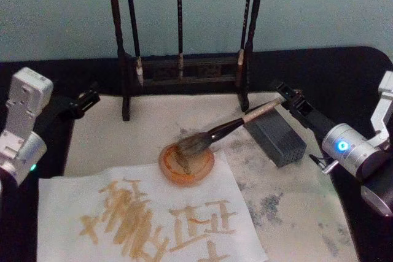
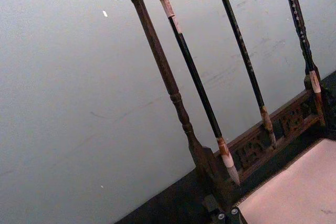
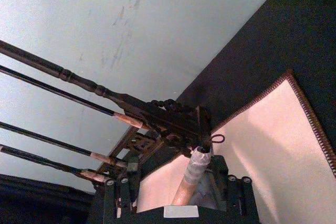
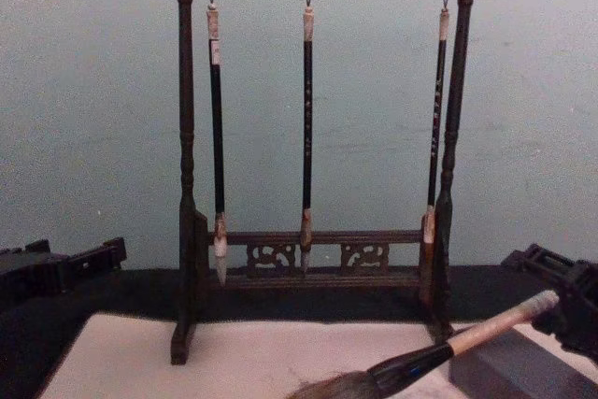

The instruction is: Pick up the brush from the inkstone, write on the paper, then place the brush back to its original position.

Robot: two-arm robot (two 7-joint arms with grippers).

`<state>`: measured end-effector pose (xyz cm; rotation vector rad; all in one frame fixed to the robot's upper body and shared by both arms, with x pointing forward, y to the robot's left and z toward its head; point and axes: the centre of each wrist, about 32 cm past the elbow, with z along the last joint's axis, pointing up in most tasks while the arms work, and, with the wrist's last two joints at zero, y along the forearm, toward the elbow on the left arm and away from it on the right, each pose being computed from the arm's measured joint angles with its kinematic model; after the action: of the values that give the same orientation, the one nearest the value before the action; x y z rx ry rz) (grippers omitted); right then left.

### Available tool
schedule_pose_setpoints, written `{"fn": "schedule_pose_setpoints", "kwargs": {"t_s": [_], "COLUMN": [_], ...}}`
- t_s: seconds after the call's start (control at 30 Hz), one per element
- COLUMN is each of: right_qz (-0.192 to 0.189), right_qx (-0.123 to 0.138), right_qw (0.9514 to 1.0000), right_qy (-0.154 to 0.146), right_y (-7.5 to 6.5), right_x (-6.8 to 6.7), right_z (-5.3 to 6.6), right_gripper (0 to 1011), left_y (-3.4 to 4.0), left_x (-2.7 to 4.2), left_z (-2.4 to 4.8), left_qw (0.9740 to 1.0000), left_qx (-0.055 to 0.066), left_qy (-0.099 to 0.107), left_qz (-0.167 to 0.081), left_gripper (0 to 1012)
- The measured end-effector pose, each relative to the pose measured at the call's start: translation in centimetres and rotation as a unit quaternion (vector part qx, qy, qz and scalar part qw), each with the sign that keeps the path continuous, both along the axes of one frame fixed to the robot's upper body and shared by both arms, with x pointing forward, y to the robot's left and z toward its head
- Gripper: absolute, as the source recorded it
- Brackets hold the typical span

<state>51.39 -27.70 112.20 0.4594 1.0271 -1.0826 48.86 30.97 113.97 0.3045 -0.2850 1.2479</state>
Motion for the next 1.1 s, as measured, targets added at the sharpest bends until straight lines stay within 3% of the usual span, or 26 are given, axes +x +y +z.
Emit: {"fn": "schedule_pose_setpoints", "kwargs": {"t_s": [0.27,0.7,0.8,1.1], "right_qz": [0.0,0.0,0.0,0.001], "right_qx": [0.001,0.001,0.002,0.002], "right_qw": [1.0,1.0,1.0,1.0], "right_qy": [0.0,0.001,0.001,0.001], "right_y": [-0.01,-0.02,-0.01,-0.02], "right_x": [0.0,0.0,0.0,0.0], "right_z": [-0.01,-0.03,-0.02,-0.02], "right_gripper": [727,264,205,196], "left_y": [0.0,0.0,0.0,0.0], "left_x": [0.0,0.0,0.0,0.0], "left_z": [0.0,0.0,0.0,0.0], "left_qw": [1.0,1.0,1.0,1.0], "left_qx": [0.0,0.0,0.0,0.0], "left_qy": [0.0,0.0,0.0,0.0], "left_qz": [0.0,0.0,0.0,0.0], "left_gripper": [1000,1002,1002,1002]}}
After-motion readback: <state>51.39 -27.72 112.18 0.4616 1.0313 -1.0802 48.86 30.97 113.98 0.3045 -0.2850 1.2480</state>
